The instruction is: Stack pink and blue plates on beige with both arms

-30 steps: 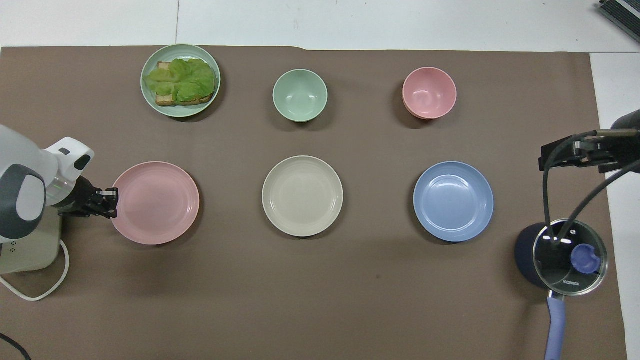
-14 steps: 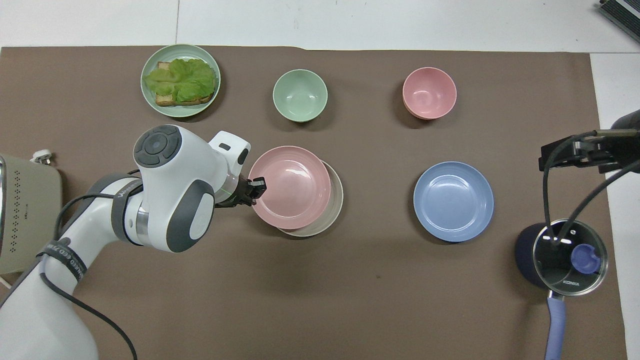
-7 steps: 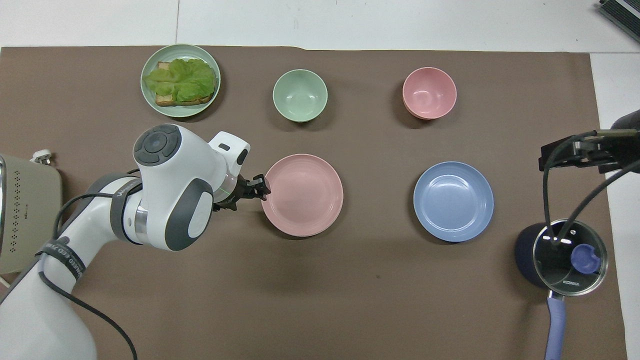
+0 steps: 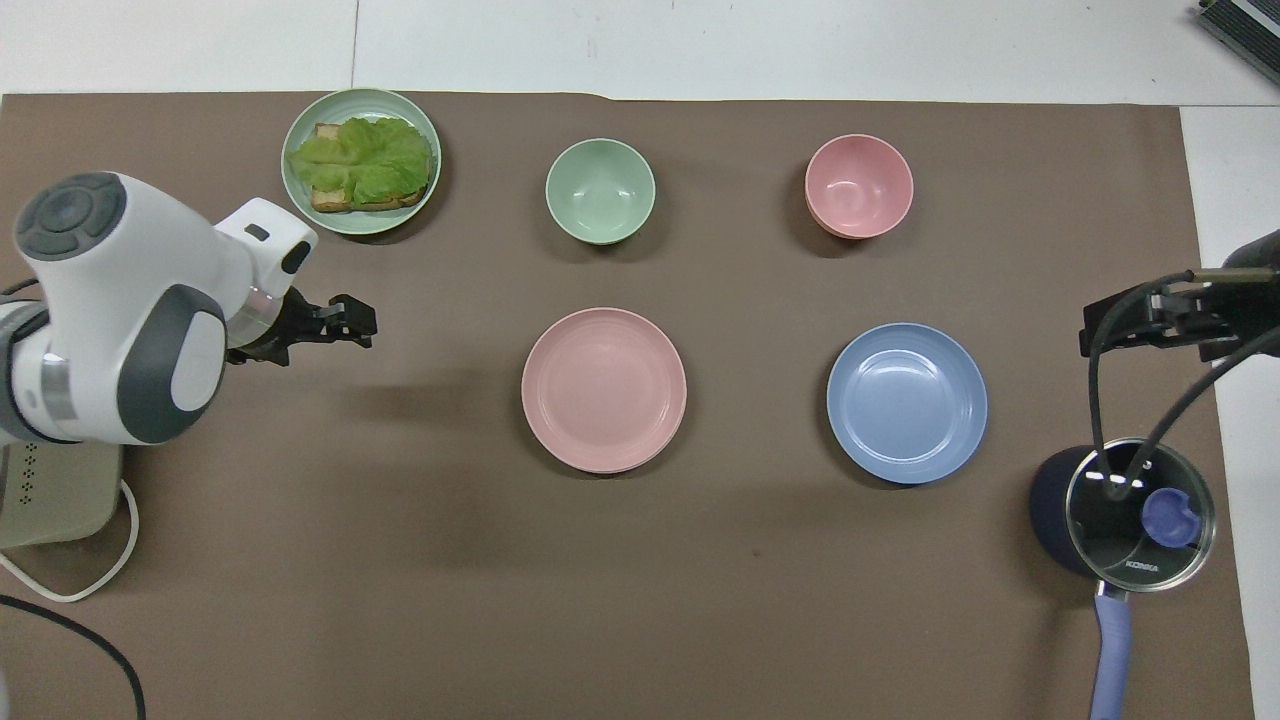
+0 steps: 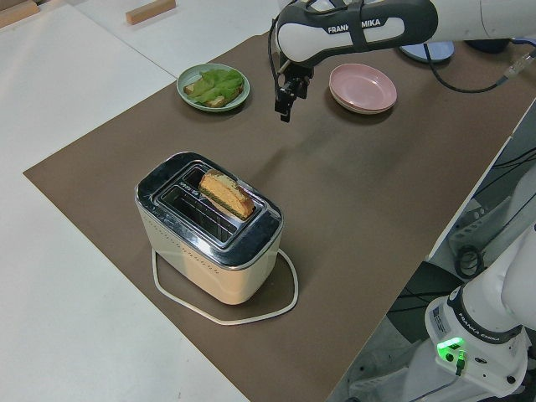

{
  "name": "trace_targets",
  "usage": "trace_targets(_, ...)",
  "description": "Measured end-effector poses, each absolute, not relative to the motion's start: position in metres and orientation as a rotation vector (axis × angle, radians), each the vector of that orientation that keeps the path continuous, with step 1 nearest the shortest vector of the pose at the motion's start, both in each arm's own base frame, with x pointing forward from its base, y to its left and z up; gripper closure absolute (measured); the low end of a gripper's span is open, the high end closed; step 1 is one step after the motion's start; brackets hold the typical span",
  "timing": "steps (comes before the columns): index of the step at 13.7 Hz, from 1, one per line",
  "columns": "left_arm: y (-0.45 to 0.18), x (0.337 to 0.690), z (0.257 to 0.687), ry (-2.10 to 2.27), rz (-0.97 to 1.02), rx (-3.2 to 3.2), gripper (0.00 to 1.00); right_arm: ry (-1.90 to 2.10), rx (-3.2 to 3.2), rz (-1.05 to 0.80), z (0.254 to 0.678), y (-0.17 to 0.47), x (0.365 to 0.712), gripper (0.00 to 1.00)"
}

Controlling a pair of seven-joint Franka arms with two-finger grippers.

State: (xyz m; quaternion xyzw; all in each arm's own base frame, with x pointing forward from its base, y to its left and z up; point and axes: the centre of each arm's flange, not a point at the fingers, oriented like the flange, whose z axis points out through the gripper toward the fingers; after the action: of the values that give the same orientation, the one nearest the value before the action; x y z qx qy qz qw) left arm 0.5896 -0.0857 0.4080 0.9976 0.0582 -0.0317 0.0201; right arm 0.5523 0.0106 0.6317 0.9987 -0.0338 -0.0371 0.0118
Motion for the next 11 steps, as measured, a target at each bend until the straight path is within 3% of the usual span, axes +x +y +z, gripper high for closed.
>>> trace_targets(6, -0.018, 0.59, 0.545, 0.078, 0.044, 3.11, 0.0, -0.103, 3.121, 0.054, 0.623, 0.011, 0.566, 0.0)
trace_targets(11, -0.029, 0.583, 0.6, 0.041, 0.086, 3.111, 0.0, -0.055, 3.125, 0.08, 0.542, -0.018, 0.573, 0.0)
